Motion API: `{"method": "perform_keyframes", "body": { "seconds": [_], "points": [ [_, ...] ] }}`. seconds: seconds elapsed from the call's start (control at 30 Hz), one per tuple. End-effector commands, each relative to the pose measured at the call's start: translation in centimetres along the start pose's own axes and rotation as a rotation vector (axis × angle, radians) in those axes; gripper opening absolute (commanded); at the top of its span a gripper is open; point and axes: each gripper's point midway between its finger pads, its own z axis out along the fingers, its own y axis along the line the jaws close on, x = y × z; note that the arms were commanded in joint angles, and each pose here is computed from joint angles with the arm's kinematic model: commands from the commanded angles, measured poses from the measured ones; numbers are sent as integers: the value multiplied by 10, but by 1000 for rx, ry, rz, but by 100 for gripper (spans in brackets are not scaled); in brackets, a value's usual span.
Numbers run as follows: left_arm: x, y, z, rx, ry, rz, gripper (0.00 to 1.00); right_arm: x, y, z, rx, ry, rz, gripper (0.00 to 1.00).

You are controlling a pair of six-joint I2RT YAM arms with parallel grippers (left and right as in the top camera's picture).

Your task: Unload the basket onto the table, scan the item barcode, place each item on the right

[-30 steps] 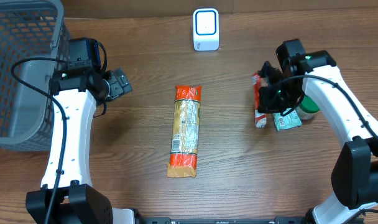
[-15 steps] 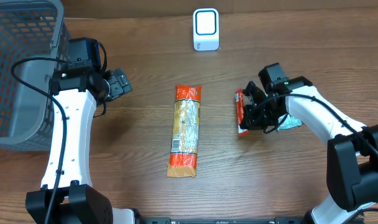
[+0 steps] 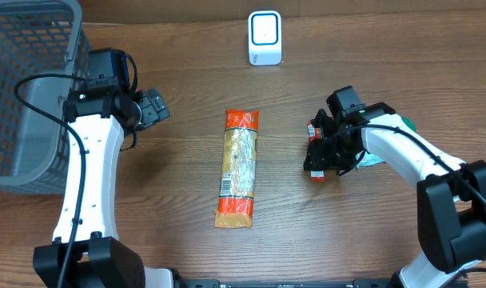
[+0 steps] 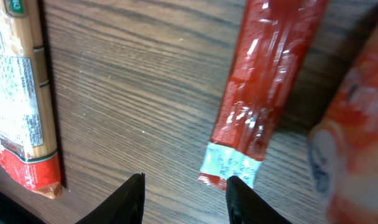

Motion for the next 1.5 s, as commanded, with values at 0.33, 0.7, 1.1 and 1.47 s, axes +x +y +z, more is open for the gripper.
{"method": "perform_keyframes", "body": {
  "seconds": [0.33,0.7,1.1,1.47],
  "points": [
    [2,1,3,-6,9,13,100,-42,65,-48,-61,-216,9,48],
    [2,1,3,-6,9,13,100,-40,131,-12,-5,-302,-137,75],
    [2,1,3,-6,9,13,100,-41,137,19,-3,-276,-64,58],
    [2,1,3,-6,9,13,100,-46,153,63,59,-343,-66,73]
  ]
}}
